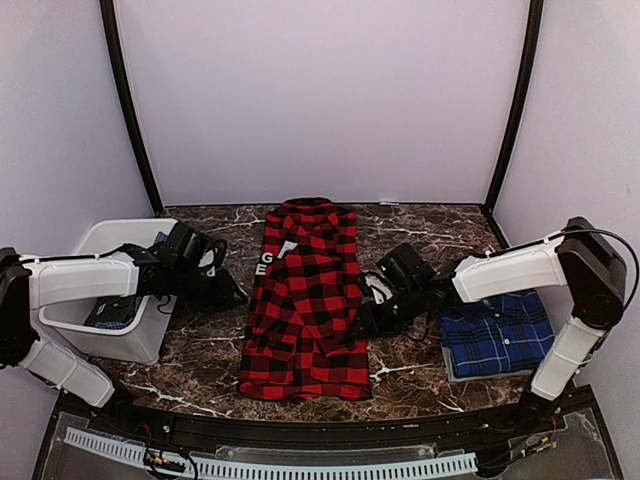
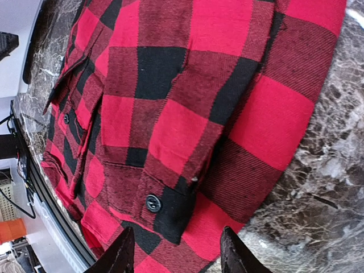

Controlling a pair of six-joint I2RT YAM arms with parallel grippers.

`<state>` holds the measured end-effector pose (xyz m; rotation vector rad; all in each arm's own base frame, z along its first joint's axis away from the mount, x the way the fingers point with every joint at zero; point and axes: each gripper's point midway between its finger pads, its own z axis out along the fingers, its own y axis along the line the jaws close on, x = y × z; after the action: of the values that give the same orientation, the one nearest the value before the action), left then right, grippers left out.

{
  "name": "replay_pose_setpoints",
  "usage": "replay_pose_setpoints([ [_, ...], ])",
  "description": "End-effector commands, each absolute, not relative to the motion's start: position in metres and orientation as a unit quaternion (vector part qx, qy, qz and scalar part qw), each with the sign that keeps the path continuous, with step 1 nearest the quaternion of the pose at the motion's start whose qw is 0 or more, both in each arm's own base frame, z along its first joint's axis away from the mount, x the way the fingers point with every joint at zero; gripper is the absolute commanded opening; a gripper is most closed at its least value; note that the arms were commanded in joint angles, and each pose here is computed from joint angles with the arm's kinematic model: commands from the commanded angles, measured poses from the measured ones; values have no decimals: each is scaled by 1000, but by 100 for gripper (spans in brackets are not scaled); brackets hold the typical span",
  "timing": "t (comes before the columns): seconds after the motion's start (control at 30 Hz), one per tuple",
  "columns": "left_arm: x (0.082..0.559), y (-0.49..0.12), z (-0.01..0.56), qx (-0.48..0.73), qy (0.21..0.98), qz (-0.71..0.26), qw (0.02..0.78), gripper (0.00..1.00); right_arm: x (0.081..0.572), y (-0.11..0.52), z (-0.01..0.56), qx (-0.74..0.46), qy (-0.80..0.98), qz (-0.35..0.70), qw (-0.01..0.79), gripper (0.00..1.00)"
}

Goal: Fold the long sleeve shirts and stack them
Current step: Fold the 1/3-folded shirt at the center of the board.

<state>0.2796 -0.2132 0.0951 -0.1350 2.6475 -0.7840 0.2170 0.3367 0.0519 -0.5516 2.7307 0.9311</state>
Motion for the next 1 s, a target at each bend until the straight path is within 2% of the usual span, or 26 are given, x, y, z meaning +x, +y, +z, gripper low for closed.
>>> replay_pose_setpoints([
  [0.0,265,-206,89,-49,946,-271,173,29,212,354,56,-190,915,340,105,45],
  [0.13,264,-205,89,-49,946,-270,173,28,208,358,50,-190,916,342,95,40],
  [0.4,263,-205,86,-49,947,-269,170,28,205,356,39,-190,922,328,80,38],
  [0.57,262,-206,86,-48,946,-272,168,28,200,362,37,-196,919,335,68,29],
  [0.7,261,-205,86,-45,947,-272,167,28,195,364,40,-199,917,342,57,11],
  [0.77,259,-204,86,-44,947,-271,165,28,191,363,45,-203,916,343,53,6],
  [0.97,253,-203,83,-40,948,-273,158,28,165,361,49,-212,913,348,24,2],
])
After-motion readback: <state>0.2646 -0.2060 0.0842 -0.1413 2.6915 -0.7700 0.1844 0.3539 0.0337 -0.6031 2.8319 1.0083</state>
